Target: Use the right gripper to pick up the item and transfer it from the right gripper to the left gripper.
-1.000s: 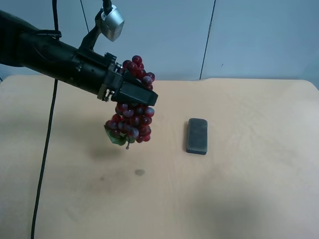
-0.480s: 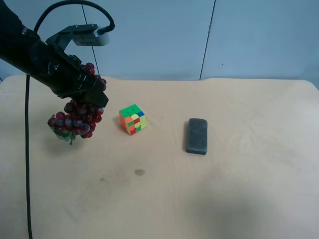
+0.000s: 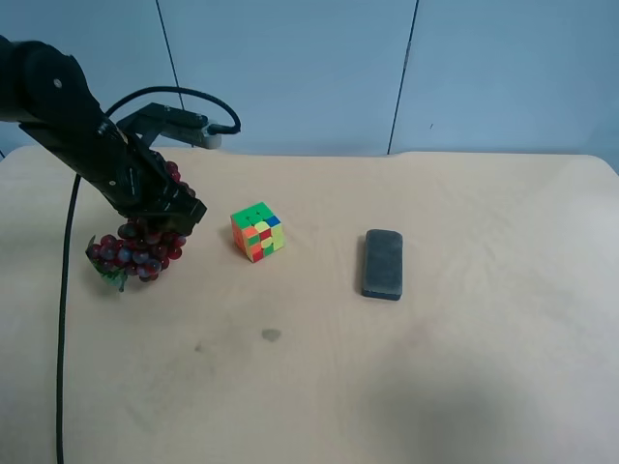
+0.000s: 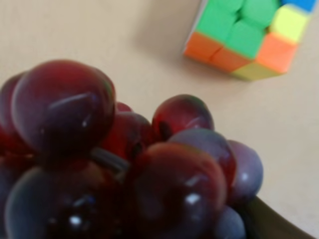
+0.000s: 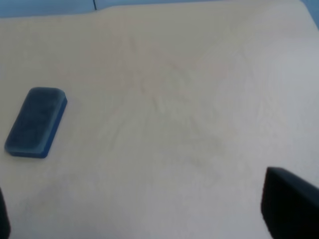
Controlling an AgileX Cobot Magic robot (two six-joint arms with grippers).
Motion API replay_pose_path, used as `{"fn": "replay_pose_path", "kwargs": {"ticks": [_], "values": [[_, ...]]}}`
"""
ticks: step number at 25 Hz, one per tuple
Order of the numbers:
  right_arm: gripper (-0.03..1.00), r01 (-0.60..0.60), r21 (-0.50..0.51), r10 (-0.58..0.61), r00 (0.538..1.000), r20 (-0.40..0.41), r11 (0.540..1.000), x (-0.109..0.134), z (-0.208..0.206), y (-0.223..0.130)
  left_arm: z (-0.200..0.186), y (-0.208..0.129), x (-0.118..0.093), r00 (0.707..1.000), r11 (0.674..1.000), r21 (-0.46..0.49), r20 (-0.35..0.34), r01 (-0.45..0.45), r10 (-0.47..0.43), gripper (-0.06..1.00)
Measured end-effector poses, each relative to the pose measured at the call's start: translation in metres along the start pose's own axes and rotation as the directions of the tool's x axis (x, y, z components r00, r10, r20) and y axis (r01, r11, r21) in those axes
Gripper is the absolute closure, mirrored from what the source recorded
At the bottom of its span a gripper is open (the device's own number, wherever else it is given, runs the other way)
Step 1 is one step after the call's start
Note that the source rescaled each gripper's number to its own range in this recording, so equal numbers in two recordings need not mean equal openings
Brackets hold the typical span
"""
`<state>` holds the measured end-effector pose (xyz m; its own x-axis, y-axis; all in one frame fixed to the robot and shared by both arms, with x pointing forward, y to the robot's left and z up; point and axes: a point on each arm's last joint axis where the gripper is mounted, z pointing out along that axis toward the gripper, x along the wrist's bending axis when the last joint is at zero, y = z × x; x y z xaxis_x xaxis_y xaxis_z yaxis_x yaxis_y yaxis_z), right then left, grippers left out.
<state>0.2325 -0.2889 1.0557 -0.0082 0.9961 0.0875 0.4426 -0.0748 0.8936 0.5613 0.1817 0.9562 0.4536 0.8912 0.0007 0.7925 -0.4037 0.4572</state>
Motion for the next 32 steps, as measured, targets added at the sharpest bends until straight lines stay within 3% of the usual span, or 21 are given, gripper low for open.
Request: {"fn": "replay_pose_path", "kwargs": {"ticks": [7, 14, 16, 17, 21, 22, 25, 32], "values": [[-0.02, 0.000, 0.000, 0.000, 1.000, 0.000, 1.000, 0.000, 0.000, 0.000, 0.022, -0.003, 0.015, 0.995, 0.998, 0.009, -0.086, -0.056, 0.057, 0.94], [-0.02, 0.000, 0.000, 0.000, 1.000, 0.000, 1.000, 0.000, 0.000, 0.000, 0.025, -0.019, 0.068, 0.977, 0.988, 0.035, -0.162, 0.148, -0.141, 0.94], [-0.02, 0.000, 0.000, 0.000, 1.000, 0.000, 1.000, 0.000, 0.000, 0.000, 0.024, -0.022, 0.074, 0.972, 0.984, 0.048, -0.170, 0.173, -0.163, 0.94], [-0.02, 0.000, 0.000, 0.000, 1.000, 0.000, 1.000, 0.000, 0.000, 0.000, 0.024, -0.022, 0.075, 0.971, 0.983, 0.050, -0.171, 0.176, -0.165, 0.86], [-0.02, 0.000, 0.000, 0.000, 1.000, 0.000, 1.000, 0.000, 0.000, 0.000, 0.024, -0.022, 0.076, 0.969, 0.982, 0.039, -0.172, 0.186, -0.176, 0.19], [-0.02, 0.000, 0.000, 0.000, 1.000, 0.000, 1.000, 0.000, 0.000, 0.000, 0.024, -0.022, 0.076, 0.968, 0.980, 0.038, -0.172, 0.193, -0.184, 0.07], [-0.02, 0.000, 0.000, 0.000, 1.000, 0.000, 1.000, 0.000, 0.000, 0.000, 0.024, -0.022, 0.075, 0.966, 0.979, 0.036, -0.171, 0.202, -0.193, -0.04], [-0.02, 0.000, 0.000, 0.000, 1.000, 0.000, 1.000, 0.000, 0.000, 0.000, 0.023, -0.022, 0.075, 0.965, 0.976, 0.043, -0.168, 0.212, -0.202, -0.06]]}}
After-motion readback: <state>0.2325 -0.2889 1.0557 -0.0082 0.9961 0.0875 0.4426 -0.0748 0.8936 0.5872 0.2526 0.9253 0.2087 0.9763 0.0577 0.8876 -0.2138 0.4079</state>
